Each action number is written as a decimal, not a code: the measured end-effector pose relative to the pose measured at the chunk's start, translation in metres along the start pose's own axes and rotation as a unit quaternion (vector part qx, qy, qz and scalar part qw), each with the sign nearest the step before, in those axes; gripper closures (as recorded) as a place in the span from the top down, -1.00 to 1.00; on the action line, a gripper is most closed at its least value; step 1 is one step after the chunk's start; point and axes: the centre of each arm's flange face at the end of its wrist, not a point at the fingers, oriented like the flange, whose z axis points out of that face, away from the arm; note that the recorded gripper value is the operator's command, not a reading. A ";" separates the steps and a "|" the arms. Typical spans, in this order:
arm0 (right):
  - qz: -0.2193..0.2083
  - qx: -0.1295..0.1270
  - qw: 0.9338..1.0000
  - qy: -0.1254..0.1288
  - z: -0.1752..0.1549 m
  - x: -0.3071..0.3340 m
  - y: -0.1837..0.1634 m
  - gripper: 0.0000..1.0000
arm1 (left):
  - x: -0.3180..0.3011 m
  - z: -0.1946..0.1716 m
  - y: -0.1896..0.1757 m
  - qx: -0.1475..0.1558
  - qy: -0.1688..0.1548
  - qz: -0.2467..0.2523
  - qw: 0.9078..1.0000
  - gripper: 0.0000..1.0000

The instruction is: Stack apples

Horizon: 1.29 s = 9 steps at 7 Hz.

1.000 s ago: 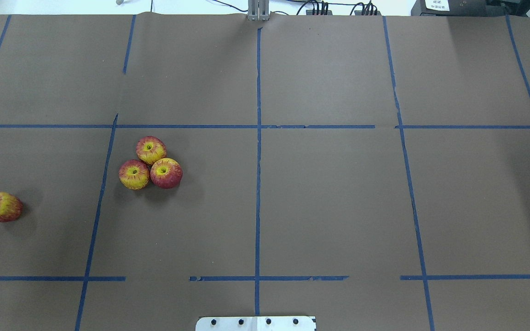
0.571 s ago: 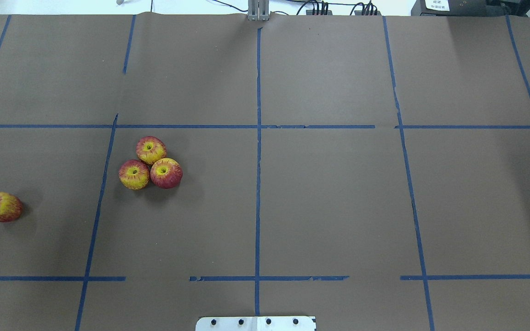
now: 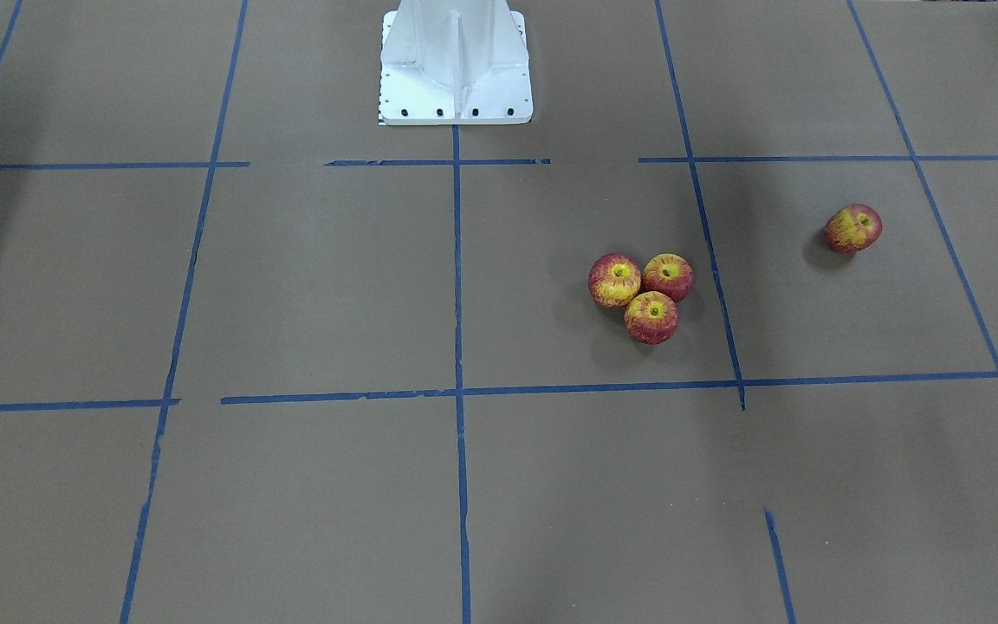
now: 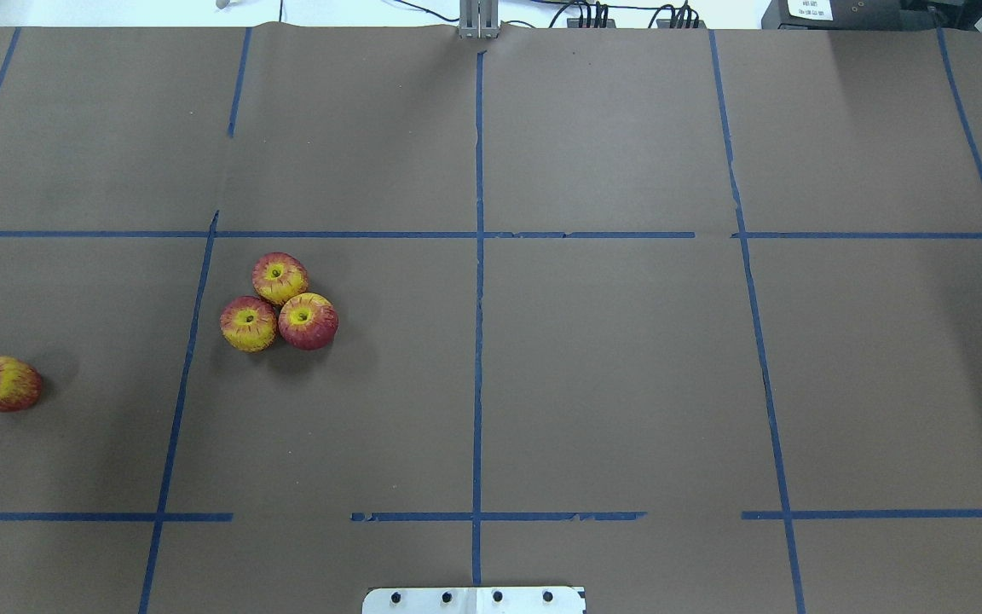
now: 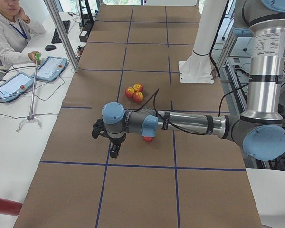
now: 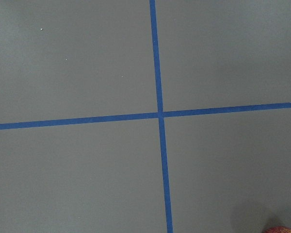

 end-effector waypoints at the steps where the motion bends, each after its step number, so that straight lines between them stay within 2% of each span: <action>1: 0.000 0.000 1.000 0.000 0.000 0.000 0.000 1.00 | 0.031 0.024 0.011 -0.004 0.013 -0.011 1.000 1.00; 3: 0.000 0.000 1.000 0.000 0.000 0.000 0.000 1.00 | 0.083 0.067 0.043 -0.007 0.037 -0.056 0.998 1.00; 5: 0.000 0.000 1.000 0.000 0.000 0.000 0.000 1.00 | 0.119 0.106 0.068 -0.032 0.037 -0.085 0.995 1.00; 9: 0.000 0.000 1.000 0.000 0.000 0.000 0.000 1.00 | 0.133 0.139 0.084 -0.067 0.031 -0.093 0.993 1.00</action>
